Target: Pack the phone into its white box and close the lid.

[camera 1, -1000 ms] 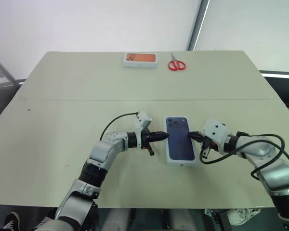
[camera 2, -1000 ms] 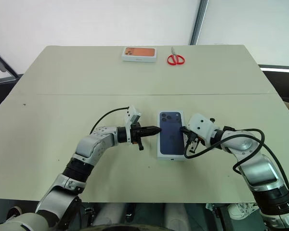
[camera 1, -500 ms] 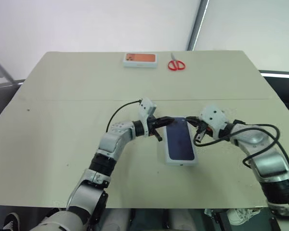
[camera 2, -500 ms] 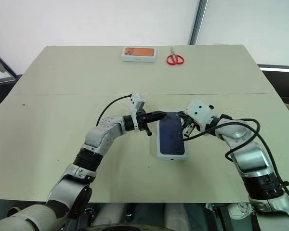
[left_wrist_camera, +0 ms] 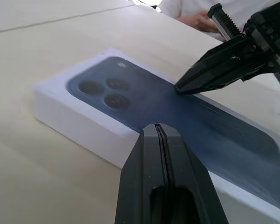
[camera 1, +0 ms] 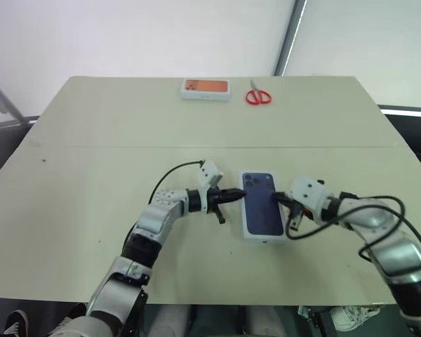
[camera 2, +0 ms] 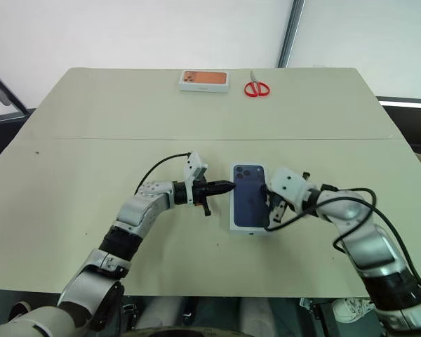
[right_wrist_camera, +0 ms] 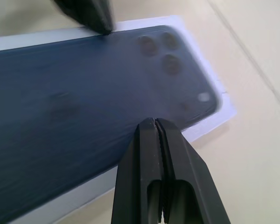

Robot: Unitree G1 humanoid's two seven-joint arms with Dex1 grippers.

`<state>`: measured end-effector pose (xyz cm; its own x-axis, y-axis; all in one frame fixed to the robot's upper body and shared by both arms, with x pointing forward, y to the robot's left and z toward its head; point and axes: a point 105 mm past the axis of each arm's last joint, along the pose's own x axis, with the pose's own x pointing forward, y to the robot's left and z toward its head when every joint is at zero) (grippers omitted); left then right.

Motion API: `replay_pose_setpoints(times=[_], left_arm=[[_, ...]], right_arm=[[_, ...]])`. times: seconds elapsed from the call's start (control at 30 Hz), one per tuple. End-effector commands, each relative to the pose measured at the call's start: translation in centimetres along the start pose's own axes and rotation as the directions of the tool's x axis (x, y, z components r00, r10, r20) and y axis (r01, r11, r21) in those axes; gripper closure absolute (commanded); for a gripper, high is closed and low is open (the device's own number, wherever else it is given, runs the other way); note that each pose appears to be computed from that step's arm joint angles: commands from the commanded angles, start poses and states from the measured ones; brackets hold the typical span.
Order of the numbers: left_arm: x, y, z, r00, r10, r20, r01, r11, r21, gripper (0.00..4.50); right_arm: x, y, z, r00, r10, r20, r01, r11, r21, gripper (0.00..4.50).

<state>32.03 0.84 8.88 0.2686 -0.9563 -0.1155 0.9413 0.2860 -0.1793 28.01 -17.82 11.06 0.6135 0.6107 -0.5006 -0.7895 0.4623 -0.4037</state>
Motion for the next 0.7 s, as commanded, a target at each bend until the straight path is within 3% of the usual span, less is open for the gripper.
replay_pose_setpoints(times=[0.03, 0.07, 0.13, 0.17, 0.37, 0.4, 0.53, 0.7], left_arm=[[-0.8, -0.3, 0.2, 1.000, -0.015, 0.002, 0.015, 1.000, -0.008, 4.50], [-1.0, -0.1, 0.4, 1.000, -0.006, 0.010, 0.007, 1.000, -0.003, 4.25], [-2.7, 0.6, 1.6, 0.999, 0.014, 0.039, -0.014, 1.000, 0.002, 3.70], [-3.3, 0.7, 2.1, 0.999, 0.019, 0.047, -0.019, 1.000, 0.006, 3.20], [-9.5, 2.2, 4.2, 0.994, 0.106, 0.033, -0.108, 0.989, 0.105, 0.16], [-10.6, 2.4, 4.1, 0.992, 0.127, 0.018, -0.129, 0.984, 0.122, 0.00], [-14.4, 2.8, 3.6, 0.979, 0.206, -0.007, -0.203, 0.970, 0.137, 0.00], [-16.9, 2.0, 2.8, 0.964, 0.267, -0.013, -0.262, 0.953, 0.150, 0.00]], right_arm=[[-0.5, 0.0, 0.5, 1.000, 0.017, 0.021, -0.018, 0.999, 0.039, 4.44], [-0.6, 0.0, 0.7, 0.999, 0.027, 0.040, -0.031, 0.995, 0.097, 4.48], [-0.9, -0.3, 1.6, 0.994, 0.033, 0.105, -0.051, 0.984, 0.173, 3.94], [-1.0, -0.5, 1.9, 0.991, 0.029, 0.128, -0.055, 0.977, 0.204, 3.59], [-1.7, -2.8, 4.1, 0.976, -0.043, 0.215, 0.006, 0.986, 0.166, 0.61], [-1.8, -2.9, 4.1, 0.976, -0.038, 0.214, 0.004, 0.987, 0.158, 0.09], [-1.9, -3.0, 3.9, 0.977, -0.032, 0.212, 0.007, 0.993, 0.116, 0.03], [-2.2, -3.2, 3.9, 0.970, -0.058, 0.237, 0.036, 0.995, 0.093, 0.03]])
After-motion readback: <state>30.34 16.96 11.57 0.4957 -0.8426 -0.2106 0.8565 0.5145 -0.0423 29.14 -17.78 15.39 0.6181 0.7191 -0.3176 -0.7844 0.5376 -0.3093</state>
